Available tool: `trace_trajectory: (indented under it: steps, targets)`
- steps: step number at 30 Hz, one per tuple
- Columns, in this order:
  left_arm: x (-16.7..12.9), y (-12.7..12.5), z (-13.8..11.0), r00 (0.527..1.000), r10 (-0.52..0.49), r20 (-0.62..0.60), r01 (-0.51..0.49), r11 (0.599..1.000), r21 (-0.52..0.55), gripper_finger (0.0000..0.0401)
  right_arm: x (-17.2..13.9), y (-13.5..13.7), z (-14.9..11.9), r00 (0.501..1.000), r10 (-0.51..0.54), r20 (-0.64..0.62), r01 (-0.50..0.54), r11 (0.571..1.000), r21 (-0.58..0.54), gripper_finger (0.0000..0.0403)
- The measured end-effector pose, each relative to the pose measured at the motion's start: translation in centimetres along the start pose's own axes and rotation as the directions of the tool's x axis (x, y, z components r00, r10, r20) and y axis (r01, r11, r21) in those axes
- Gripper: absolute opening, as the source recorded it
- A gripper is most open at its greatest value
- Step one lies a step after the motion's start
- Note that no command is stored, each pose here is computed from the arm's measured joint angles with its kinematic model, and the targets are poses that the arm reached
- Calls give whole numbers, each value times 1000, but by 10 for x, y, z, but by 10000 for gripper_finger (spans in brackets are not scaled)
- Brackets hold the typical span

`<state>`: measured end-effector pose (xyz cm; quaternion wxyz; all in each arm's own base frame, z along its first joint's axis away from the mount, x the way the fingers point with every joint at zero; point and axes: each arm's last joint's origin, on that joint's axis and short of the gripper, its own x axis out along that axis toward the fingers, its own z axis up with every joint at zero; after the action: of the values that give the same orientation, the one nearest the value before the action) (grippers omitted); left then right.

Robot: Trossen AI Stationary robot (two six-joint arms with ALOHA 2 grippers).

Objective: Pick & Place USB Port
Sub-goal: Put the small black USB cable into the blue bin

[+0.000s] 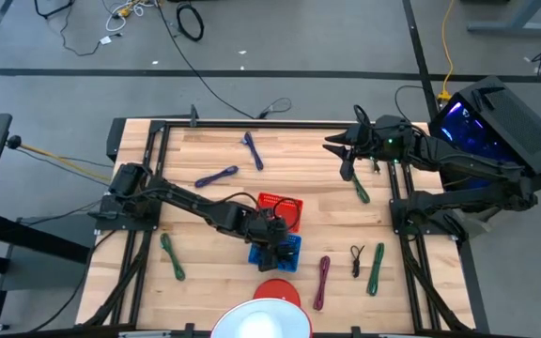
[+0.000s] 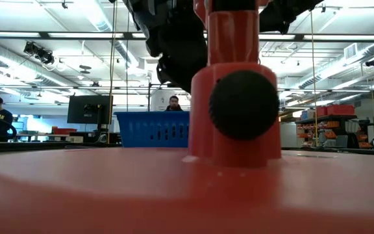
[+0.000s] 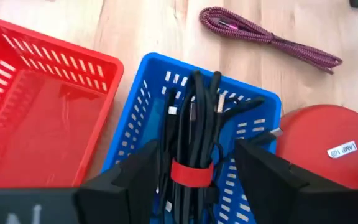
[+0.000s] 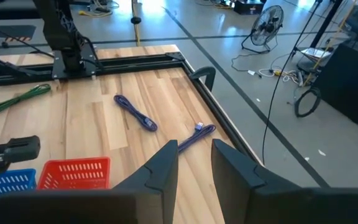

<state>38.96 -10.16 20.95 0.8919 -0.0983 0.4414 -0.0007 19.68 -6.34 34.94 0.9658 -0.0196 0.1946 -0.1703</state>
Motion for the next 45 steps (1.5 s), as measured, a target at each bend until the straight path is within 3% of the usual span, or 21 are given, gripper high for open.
trace_trajectory:
  steps: [3, 7, 11, 15, 21, 29, 32, 36, 38, 45]
  targets:
    - [-13, 5, 6, 998, 43, 43, -43, 999, -12, 212, 0, 0, -2, 1000, 2, -24, -2, 1000, 4, 98]
    - [-36, 11, 14, 969, 206, 136, -207, 978, -7, 205, -1, 1, -16, 987, -16, -162, 21, 999, 28, 98]
    - [-60, 15, 15, 910, 366, 193, -377, 926, 24, 200, 1, -3, -40, 927, -201, -316, 215, 977, 11, 98]
    - [-70, 19, 12, 866, 464, 187, -481, 874, 61, 199, 9, -5, -69, 858, -333, -392, 365, 931, 8, 98]
    - [-71, 19, 5, 862, 485, 145, -497, 865, 62, 199, 20, -13, -116, 764, -436, -476, 509, 860, 28, 98]
    - [-59, 10, -20, 869, 483, 109, -489, 872, 27, 199, 18, -25, -163, 591, -578, -563, 755, 642, 134, 98]
    - [-54, 5, -31, 864, 492, 105, -496, 868, 14, 199, 17, -23, -175, 561, -591, -580, 781, 610, 135, 98]
    - [-48, 1, -45, 866, 490, 100, -492, 870, -6, 199, 10, -21, -195, 474, -602, -643, 834, 542, 108, 98]
    - [-46, 0, -50, 864, 493, 99, -494, 869, -17, 199, 9, -20, -202, 466, -597, -653, 842, 526, 120, 98]
    - [-44, -5, -56, 850, 509, 137, -509, 860, -44, 199, 7, -15, -228, 447, -579, -682, 838, 537, 93, 98]
